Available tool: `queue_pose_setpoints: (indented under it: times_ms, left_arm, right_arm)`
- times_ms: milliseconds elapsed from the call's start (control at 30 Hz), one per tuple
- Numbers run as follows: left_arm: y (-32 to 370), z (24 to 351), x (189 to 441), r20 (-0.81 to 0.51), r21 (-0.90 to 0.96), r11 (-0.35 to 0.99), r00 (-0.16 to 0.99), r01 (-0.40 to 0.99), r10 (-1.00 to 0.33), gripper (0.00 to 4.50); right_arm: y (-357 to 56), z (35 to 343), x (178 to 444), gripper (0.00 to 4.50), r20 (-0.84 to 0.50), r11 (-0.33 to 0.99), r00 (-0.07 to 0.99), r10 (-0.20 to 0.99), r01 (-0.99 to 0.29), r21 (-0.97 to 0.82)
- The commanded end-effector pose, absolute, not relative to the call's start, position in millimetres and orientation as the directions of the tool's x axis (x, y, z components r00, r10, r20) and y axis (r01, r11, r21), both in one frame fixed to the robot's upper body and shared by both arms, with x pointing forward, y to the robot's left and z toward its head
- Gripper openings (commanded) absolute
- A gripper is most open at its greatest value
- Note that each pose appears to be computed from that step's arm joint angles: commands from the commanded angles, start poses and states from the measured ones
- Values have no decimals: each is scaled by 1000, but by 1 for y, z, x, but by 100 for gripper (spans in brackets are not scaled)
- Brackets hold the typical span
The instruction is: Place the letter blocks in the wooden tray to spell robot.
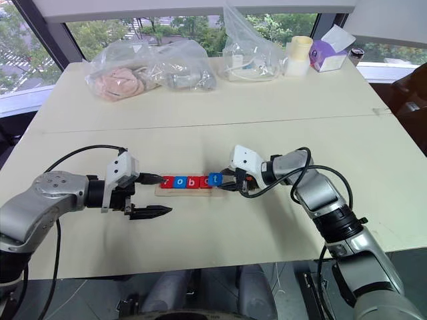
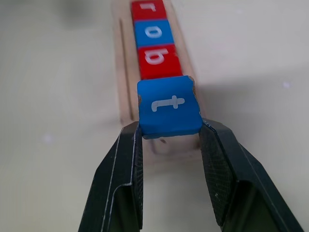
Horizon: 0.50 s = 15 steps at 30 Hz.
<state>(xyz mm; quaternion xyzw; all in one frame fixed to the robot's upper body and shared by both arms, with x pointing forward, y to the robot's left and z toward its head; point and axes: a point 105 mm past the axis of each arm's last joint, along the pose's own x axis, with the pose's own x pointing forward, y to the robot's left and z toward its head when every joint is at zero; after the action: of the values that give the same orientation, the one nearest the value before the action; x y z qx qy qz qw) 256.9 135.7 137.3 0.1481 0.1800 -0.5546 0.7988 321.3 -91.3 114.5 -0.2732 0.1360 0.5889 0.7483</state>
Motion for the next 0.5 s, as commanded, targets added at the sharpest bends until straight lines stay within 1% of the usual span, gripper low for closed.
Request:
queue_pose_setpoints:
  times_ms: [33, 500]
  left_arm:
    - [134, 147, 255, -428, 56, 349, 338, 936, -838, 450]
    - [139, 140, 256, -416, 47, 362, 348, 931, -840, 450]
  right_arm:
    - [-88, 122, 325, 108, -516, 131, 270, 813, -948, -290]
    - [-81, 114, 327, 108, -525, 97, 232, 819, -957, -273]
